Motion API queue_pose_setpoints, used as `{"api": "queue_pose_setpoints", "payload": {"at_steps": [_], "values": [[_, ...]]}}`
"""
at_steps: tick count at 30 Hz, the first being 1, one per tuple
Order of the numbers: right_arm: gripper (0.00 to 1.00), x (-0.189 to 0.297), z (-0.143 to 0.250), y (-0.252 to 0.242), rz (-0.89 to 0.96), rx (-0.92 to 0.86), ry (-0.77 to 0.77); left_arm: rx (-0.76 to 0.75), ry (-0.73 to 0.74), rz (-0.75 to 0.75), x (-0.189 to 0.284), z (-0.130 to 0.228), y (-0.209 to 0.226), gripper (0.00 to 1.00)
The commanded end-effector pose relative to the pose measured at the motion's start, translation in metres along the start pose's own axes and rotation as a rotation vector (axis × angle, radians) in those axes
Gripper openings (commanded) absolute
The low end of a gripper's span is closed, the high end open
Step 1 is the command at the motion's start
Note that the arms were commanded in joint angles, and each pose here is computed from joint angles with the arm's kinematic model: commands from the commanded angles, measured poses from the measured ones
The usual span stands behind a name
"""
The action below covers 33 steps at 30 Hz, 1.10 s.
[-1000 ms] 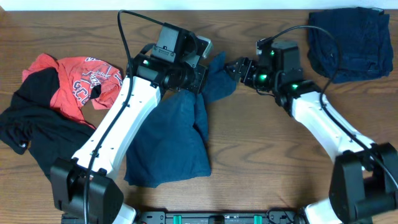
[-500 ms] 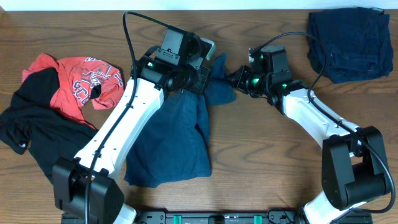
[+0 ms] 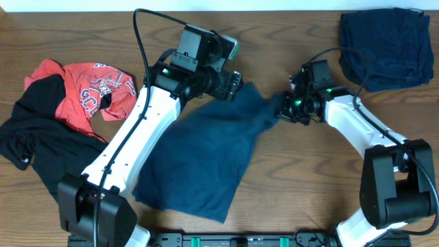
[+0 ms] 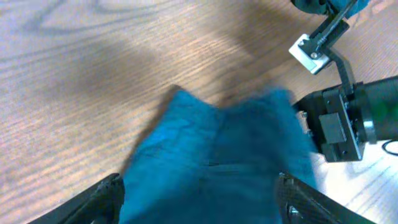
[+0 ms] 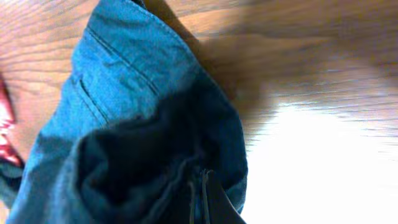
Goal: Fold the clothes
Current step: 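Swing the shorts with both grippers and drop them flat mid-table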
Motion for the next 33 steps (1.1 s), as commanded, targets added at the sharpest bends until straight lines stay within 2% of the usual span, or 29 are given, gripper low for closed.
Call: {"api": "queue_pose_setpoints", "payload": {"at_steps": [1,5,10,15,18,25,33], "values": [[0.00,0.002,-0.004,-0.011,0.032,0.052,-0.006,-0.072,-0.040,0.011,0.009,-0.013,-0.005,0.81],[0.01,0.007,-0.001,-0.029,0.091,0.043,0.016,-0.142,-0.029,0.021,0.006,-0.011,-0.005,0.86],[0.01,0.015,-0.005,-0.046,0.100,0.014,0.012,-0.188,-0.013,0.027,-0.003,-0.008,-0.003,0.86],[0.01,0.024,-0.027,-0.014,-0.143,0.153,-0.071,-0.189,-0.020,0.017,-0.004,-0.010,-0.001,0.86],[0.01,0.045,-0.044,0.010,-0.213,0.232,-0.171,-0.171,-0.043,-0.033,0.005,-0.017,0.011,0.86],[0.01,0.157,-0.065,0.076,-0.242,0.461,-0.423,0.031,-0.202,-0.147,0.069,-0.043,0.068,0.86],[0.01,0.289,-0.035,0.120,-0.059,0.660,-0.656,0.129,-0.371,-0.279,0.146,-0.053,0.121,0.86]]}}
Point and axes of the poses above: each gripper's point midway between its finger pads, its own x axis back along the fingers, its own y axis along the line the jaws close on, z = x × y, the point moved 3 cm from there along x, back along the fingers, and after that the axes turned 6 degrees about x, right-handed, at the moved point
